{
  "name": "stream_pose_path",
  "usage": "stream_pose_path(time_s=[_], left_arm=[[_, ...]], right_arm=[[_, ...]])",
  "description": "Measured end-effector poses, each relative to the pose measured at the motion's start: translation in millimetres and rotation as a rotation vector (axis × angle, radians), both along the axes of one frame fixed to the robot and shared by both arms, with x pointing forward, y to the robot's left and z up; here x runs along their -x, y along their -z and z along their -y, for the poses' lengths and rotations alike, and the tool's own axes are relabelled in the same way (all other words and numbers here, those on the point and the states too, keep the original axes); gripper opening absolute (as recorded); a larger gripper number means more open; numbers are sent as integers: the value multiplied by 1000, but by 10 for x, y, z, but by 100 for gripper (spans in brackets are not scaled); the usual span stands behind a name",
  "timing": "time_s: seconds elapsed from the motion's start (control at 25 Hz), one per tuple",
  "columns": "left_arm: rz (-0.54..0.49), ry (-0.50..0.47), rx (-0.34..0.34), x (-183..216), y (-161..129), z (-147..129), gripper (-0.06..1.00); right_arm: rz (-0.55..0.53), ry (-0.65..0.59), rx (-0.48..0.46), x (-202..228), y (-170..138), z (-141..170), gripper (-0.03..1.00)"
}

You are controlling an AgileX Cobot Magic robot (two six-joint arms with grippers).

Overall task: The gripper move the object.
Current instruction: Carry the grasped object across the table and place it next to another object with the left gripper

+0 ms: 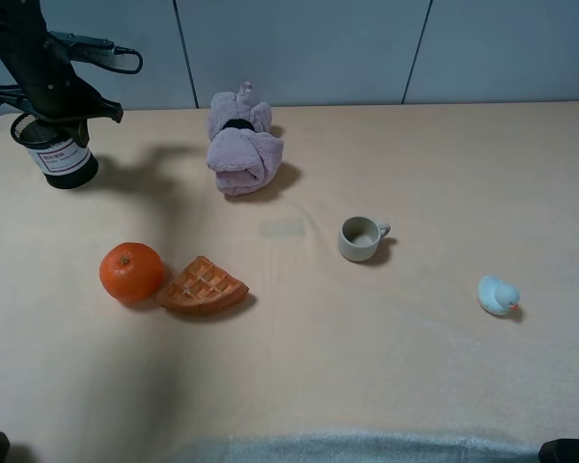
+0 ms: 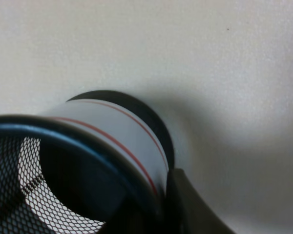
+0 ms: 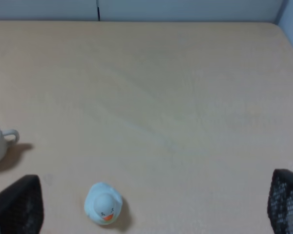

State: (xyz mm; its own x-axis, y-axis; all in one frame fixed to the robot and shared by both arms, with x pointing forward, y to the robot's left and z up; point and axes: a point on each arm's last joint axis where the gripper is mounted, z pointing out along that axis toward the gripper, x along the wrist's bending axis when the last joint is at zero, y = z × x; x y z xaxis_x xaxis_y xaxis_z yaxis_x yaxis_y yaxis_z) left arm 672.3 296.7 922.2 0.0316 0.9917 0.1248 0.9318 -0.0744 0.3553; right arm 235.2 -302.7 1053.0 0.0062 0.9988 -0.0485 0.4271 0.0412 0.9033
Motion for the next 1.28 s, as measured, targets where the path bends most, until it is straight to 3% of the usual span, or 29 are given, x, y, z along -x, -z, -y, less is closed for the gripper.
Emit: stream_pose_path(time_s=[0.28, 0.92, 1.28], left_arm=[[-15, -9, 0, -12, -47, -2, 5], [-76, -48, -7, -96, -479, 31, 5], [-42, -43, 14, -10, -770, 129, 5]], right_arm=[[0, 0, 0, 0, 0, 0, 69], [0, 0, 0, 0, 0, 0, 69], [0, 0, 0, 0, 0, 0, 69]])
